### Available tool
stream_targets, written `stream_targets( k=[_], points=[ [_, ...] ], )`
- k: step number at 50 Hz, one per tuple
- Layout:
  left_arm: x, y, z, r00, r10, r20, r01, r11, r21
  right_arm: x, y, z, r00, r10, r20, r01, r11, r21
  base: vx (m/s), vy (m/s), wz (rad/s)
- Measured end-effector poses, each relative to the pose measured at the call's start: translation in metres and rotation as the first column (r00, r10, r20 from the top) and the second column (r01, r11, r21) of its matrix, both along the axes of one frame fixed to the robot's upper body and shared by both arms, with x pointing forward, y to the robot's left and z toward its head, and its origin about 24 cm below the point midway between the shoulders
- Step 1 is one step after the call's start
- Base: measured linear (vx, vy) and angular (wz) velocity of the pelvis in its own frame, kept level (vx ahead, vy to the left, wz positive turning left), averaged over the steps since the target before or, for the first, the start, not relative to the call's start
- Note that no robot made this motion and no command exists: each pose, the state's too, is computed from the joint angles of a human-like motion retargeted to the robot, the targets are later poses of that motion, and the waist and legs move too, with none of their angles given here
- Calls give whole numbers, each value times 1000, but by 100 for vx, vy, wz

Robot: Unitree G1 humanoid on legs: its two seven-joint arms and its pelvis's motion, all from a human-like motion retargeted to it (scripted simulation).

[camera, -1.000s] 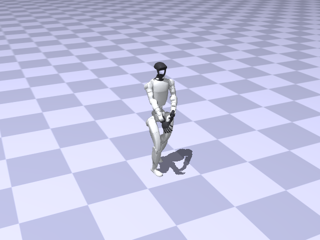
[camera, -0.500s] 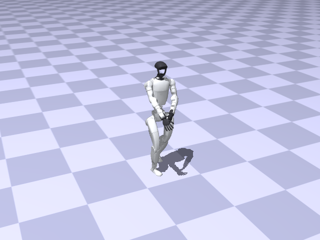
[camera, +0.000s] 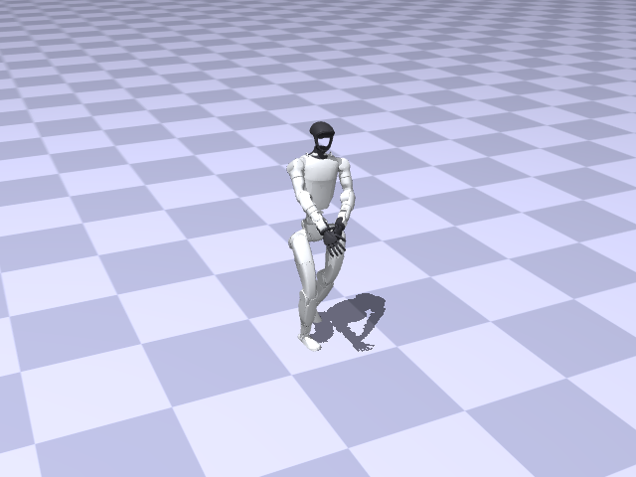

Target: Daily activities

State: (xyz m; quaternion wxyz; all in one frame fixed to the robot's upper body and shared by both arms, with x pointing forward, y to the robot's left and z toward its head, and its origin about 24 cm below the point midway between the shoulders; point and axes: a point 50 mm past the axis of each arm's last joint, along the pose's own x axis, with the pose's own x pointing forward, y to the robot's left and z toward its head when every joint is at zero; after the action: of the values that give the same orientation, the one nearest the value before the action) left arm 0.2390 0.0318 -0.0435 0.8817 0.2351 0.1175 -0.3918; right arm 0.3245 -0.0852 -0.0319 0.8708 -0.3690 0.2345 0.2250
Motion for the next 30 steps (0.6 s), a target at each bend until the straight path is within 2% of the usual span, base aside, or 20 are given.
stream_targets(
  k=[9, 20, 26, 30],
  points=[
    [4, 5, 12, 996, -35, 83, 35, 999, 5, 12, 6, 15, 999, 2, 33, -3, 1000, 28, -7, -4, -19],
    [4, 7, 36, 977, -146, 155, 152, 988, -27, 21, 46, 42, 979, 164, 117, -170, 985, 38, 6, -17, -4],
    [4, 28, 34, 993, -60, 102, 67, 996, -63, -4, 71, 22, 960, 280, 28, -281, 959, 44, 17, -27, -12],
    [0, 38, 29, 998, 43, 39, -38, 991, -127, -22, 67, -3, 959, 275, -65, -275, 961, 13, 17, -25, 7]
  ],
)
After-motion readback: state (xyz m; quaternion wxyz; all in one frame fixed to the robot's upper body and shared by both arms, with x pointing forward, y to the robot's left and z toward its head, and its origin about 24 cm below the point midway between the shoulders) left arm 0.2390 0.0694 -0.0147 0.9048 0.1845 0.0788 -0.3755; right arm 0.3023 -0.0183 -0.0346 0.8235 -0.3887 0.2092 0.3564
